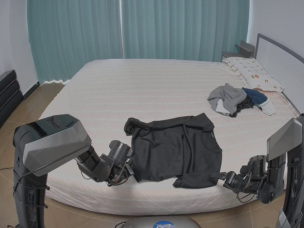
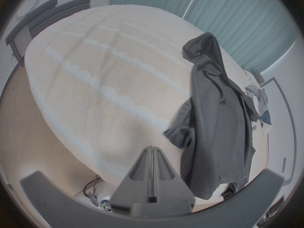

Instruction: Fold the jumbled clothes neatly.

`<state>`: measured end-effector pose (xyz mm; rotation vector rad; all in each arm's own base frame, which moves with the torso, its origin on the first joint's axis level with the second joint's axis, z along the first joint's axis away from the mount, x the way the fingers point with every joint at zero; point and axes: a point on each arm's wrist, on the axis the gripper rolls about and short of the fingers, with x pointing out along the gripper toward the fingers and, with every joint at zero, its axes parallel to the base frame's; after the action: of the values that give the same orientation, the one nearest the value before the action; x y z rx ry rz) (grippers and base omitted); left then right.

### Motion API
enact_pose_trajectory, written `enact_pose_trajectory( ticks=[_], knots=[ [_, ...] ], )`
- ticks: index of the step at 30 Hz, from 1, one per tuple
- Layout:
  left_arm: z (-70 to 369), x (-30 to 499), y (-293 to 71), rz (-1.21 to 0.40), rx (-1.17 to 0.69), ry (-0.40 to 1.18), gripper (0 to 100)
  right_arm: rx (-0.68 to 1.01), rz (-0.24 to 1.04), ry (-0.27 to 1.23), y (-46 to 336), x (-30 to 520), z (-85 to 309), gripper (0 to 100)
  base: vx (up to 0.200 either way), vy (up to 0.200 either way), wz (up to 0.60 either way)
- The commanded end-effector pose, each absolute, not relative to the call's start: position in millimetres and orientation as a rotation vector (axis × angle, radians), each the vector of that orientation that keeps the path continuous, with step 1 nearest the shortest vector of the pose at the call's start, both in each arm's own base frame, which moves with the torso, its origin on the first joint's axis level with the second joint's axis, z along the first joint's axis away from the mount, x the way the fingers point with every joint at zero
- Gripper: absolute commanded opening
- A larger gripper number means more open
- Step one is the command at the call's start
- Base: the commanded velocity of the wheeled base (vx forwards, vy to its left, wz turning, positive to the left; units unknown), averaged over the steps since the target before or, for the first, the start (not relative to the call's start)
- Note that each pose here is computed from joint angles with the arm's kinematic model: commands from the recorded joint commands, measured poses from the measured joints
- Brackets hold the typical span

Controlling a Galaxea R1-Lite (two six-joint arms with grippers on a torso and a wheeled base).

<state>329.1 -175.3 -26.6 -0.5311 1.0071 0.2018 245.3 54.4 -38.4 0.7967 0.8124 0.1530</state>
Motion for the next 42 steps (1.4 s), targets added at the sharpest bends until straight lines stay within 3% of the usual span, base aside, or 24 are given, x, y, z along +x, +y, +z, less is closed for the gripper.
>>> enact_pose_trajectory(
  ticks=[1, 6, 13, 14, 28, 29, 42],
  knots=[
    [-19, 329, -168, 0.226, -0.532, 0.998, 0, 0.797, 0.159, 0.802, 55, 246, -38, 100, 0.0, 0.0, 0.0],
    [0, 326, -158, 0.221, -0.554, 0.97, 0, 0.797, 0.16, 0.801, 55, 246, -38, 100, 0.0, 0.0, 0.0],
    [-8, 334, -164, 0.163, -0.599, 0.939, 0, 0.797, 0.16, 0.801, 55, 246, -38, 100, 0.0, 0.0, 0.0],
    [-8, 334, -164, 0.156, -0.603, 0.939, 100, 0.796, 0.16, 0.8, 55, 246, -38, 100, 0.0, 0.0, 0.0],
    [-19, 341, -186, 0.11, -0.565, 0.943, 100, 0.796, 0.163, 0.795, 55, 248, -37, 100, 0.0, 0.0, 0.0],
    [-19, 341, -186, 0.11, -0.565, 0.943, 0, 0.796, 0.163, 0.795, 55, 248, -37, 100, 0.0, 0.0, 0.0],
    [-21, 343, -180, 0.139, -0.562, 0.951, 0, 0.796, 0.163, 0.795, 55, 248, -37, 100, 0.0, 0.0, 0.0]
  ],
)
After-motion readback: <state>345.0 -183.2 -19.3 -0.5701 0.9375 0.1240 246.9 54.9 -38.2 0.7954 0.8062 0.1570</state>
